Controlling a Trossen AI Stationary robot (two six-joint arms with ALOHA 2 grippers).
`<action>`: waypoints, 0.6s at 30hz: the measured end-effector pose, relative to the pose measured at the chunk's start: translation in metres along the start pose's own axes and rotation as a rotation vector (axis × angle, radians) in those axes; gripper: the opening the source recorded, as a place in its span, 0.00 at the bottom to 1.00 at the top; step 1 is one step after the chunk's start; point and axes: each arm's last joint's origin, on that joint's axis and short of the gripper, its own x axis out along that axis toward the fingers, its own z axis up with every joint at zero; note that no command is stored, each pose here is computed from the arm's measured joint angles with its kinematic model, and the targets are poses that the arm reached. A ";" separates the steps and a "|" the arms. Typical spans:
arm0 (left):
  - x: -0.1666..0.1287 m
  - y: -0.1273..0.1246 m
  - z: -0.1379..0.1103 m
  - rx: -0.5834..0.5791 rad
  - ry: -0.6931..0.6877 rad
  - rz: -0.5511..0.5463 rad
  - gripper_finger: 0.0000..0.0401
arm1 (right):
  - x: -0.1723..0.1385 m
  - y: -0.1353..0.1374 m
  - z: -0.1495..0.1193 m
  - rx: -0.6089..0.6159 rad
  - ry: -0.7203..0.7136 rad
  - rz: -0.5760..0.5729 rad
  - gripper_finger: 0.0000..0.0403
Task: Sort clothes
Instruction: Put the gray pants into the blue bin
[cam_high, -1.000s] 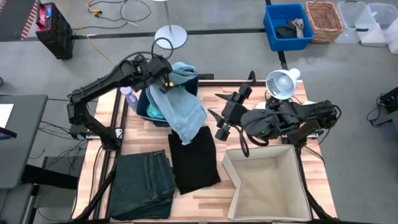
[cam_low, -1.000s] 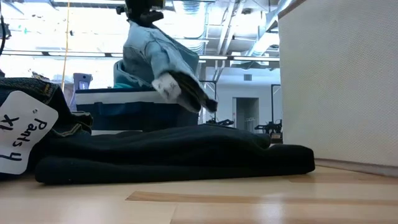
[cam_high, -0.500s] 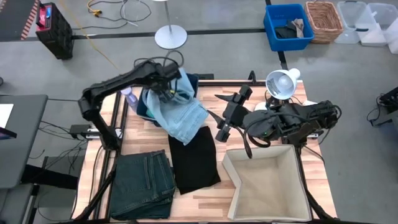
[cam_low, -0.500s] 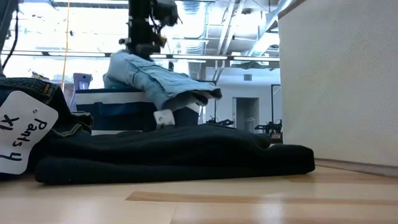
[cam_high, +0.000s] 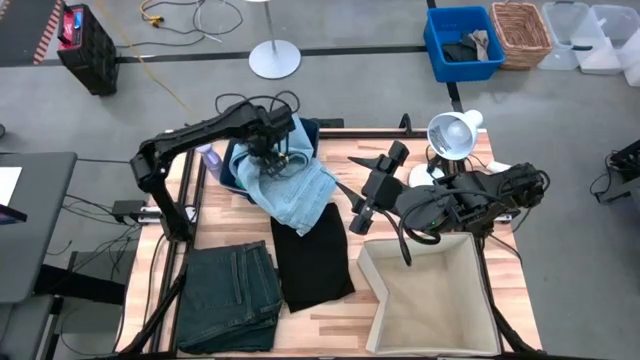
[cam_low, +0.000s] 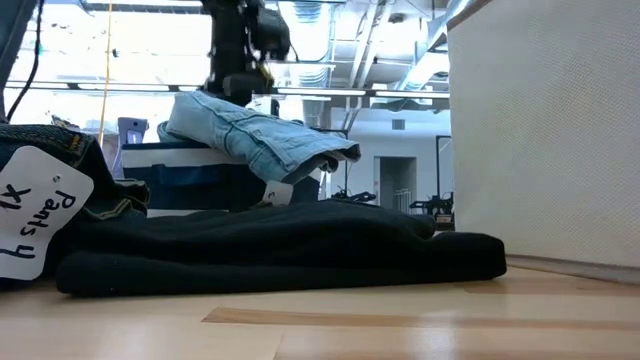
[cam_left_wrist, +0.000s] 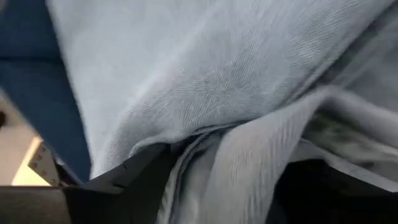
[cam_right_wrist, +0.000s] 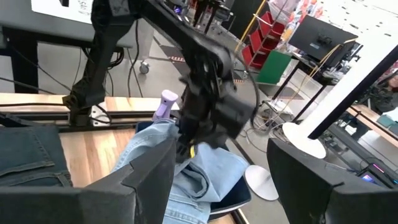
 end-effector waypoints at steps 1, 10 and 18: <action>-0.010 0.002 -0.001 -0.008 -0.035 0.009 0.65 | 0.000 0.000 0.000 0.000 0.000 0.000 0.67; -0.091 0.022 -0.027 -0.058 -0.303 -0.125 0.65 | 0.003 -0.002 0.000 -0.004 0.004 -0.010 0.67; -0.108 -0.024 -0.045 0.183 -0.293 -0.317 0.61 | 0.003 -0.002 0.000 -0.022 0.001 -0.013 0.67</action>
